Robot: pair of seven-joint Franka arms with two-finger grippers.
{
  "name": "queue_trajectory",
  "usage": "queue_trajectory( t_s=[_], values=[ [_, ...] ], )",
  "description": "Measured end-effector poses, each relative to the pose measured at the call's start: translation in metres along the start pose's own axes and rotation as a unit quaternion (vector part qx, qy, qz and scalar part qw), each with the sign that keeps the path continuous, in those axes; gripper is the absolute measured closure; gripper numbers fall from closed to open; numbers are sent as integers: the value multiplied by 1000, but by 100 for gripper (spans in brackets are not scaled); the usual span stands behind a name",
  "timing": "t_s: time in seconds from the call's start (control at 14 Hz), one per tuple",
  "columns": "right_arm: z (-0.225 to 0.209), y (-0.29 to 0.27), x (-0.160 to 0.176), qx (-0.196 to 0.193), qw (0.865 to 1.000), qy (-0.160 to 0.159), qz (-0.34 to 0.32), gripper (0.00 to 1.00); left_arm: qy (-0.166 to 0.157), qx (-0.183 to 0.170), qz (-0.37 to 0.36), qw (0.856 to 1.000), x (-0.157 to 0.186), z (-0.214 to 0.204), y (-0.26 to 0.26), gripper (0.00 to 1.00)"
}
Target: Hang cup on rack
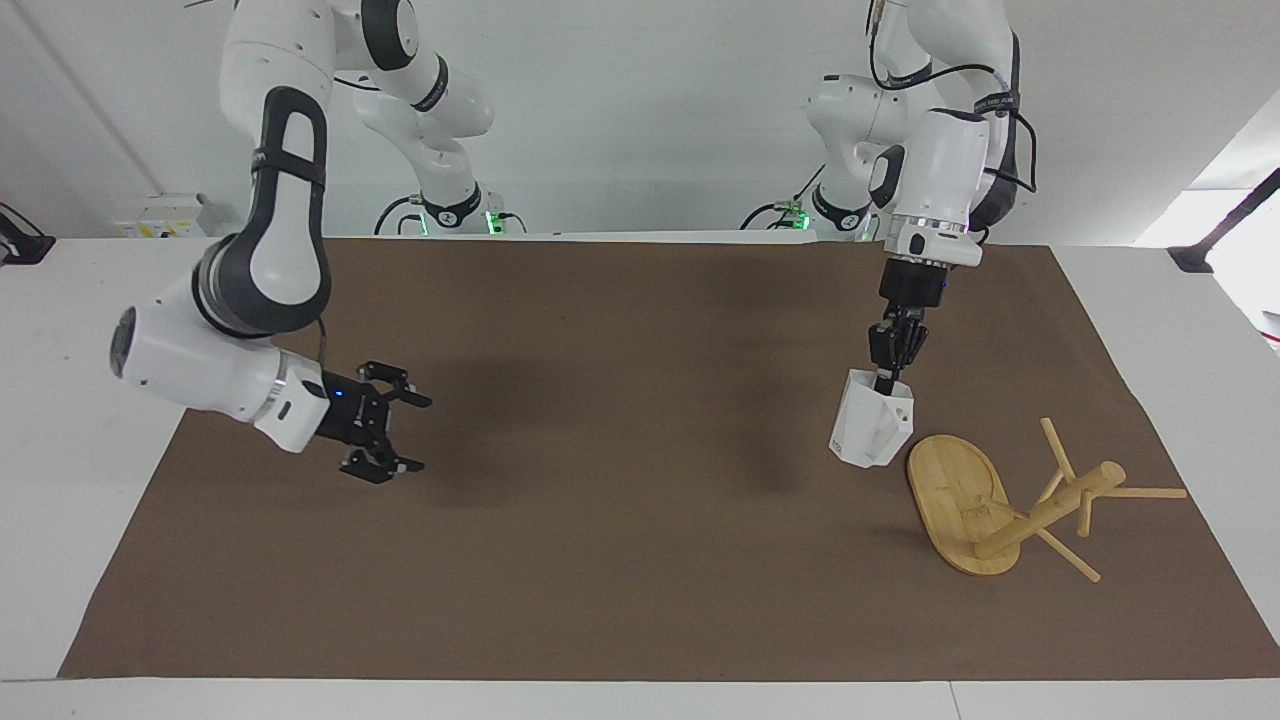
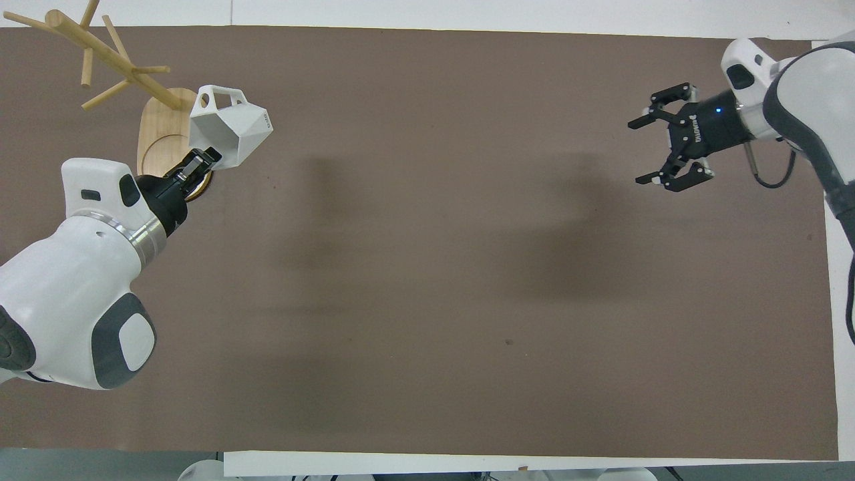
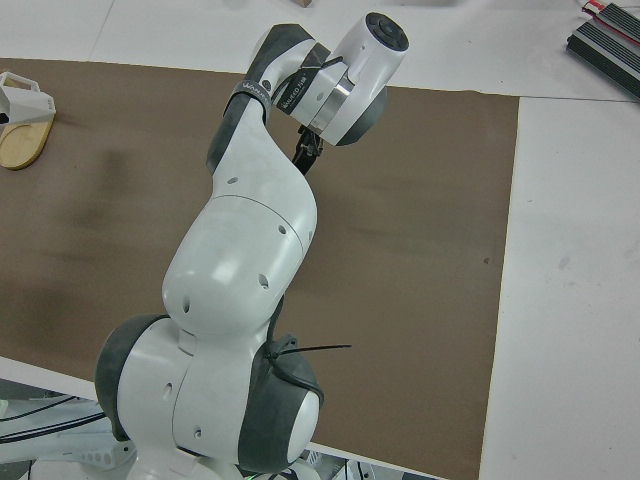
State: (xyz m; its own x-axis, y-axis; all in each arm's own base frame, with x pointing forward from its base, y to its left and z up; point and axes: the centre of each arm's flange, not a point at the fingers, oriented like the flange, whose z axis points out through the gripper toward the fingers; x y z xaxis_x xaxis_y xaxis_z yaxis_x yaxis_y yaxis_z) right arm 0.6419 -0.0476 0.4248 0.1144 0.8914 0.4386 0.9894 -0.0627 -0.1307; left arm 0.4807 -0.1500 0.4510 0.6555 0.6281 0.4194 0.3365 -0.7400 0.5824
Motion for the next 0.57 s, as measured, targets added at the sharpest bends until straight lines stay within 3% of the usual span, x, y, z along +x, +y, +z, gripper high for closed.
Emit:
queue_trajectory(
  t_s=[0.14, 0.21, 0.57],
  values=[
    [-43, -19, 4, -22, 994, -72, 75, 0, 17, -12, -14, 1000, 5, 1, -5, 97],
    [-59, -28, 9, -33, 988, -90, 122, 0, 23, -14, -20, 999, 8, 4, -8, 97],
    [-97, -49, 24, -83, 948, -135, 276, 0, 34, 2, -34, 999, 24, 28, -20, 97]
  ],
)
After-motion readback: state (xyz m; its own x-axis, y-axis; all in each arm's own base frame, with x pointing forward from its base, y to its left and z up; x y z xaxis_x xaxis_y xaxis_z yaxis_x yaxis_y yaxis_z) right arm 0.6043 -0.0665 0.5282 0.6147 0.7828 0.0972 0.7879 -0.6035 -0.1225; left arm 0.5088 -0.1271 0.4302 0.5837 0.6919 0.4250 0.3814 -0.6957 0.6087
